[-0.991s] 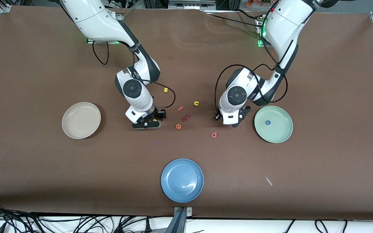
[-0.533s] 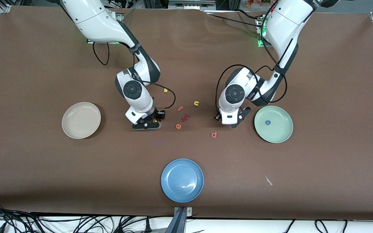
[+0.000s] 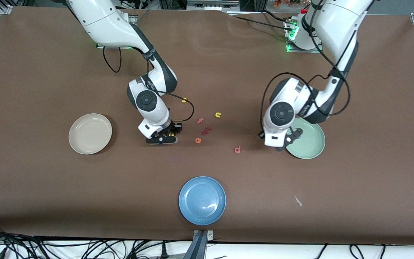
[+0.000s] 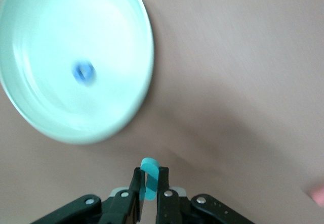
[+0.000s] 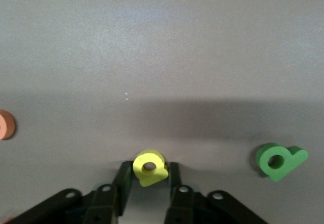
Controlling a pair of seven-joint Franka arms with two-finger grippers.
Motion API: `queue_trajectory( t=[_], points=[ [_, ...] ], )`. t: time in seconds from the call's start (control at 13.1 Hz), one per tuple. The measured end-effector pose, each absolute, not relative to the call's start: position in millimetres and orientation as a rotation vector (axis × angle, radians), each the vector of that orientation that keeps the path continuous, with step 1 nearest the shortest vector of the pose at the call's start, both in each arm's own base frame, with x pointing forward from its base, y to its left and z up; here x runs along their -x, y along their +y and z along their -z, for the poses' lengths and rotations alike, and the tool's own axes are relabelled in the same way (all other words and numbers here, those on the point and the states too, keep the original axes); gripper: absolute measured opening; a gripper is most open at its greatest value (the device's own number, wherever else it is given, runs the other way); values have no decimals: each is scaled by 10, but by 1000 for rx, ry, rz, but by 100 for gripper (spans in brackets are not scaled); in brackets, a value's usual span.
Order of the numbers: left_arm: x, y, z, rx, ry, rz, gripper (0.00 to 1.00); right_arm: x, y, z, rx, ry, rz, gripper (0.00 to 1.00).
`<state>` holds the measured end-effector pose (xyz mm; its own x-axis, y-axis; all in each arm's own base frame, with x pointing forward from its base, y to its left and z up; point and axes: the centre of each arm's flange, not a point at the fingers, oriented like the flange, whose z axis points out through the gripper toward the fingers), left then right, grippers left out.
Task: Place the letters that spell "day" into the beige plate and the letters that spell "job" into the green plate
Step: 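Drop the cyan r on the green plate while the right gripper lifts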
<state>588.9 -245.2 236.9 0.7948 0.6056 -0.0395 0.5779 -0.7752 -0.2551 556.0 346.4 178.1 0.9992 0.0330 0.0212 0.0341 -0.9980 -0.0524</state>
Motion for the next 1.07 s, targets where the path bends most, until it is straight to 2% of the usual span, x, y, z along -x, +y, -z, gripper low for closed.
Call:
queue_trajectory(
  t=[0.08,0.15,0.61,0.69,1.07],
  points=[
    [-5941,-2307,-2360,2740,-881,-144,11,-5560,3464,-1782,3088,-52,31,35],
    [-5975,-2190,-2344,2725,-855,-121,11,-5563,3463,-1786,3089,-52,30,30],
    [-6106,-1667,-2129,2730,-789,-165,11,-5593,3475,-1831,3100,-51,-1,30],
    [-6110,-1633,-2082,2735,-776,-176,15,-5623,3476,-1867,3103,-49,-9,30],
    [-6068,-1978,-2168,2791,-709,-167,67,-5819,3373,-2129,3121,-12,-40,30]
  ],
)
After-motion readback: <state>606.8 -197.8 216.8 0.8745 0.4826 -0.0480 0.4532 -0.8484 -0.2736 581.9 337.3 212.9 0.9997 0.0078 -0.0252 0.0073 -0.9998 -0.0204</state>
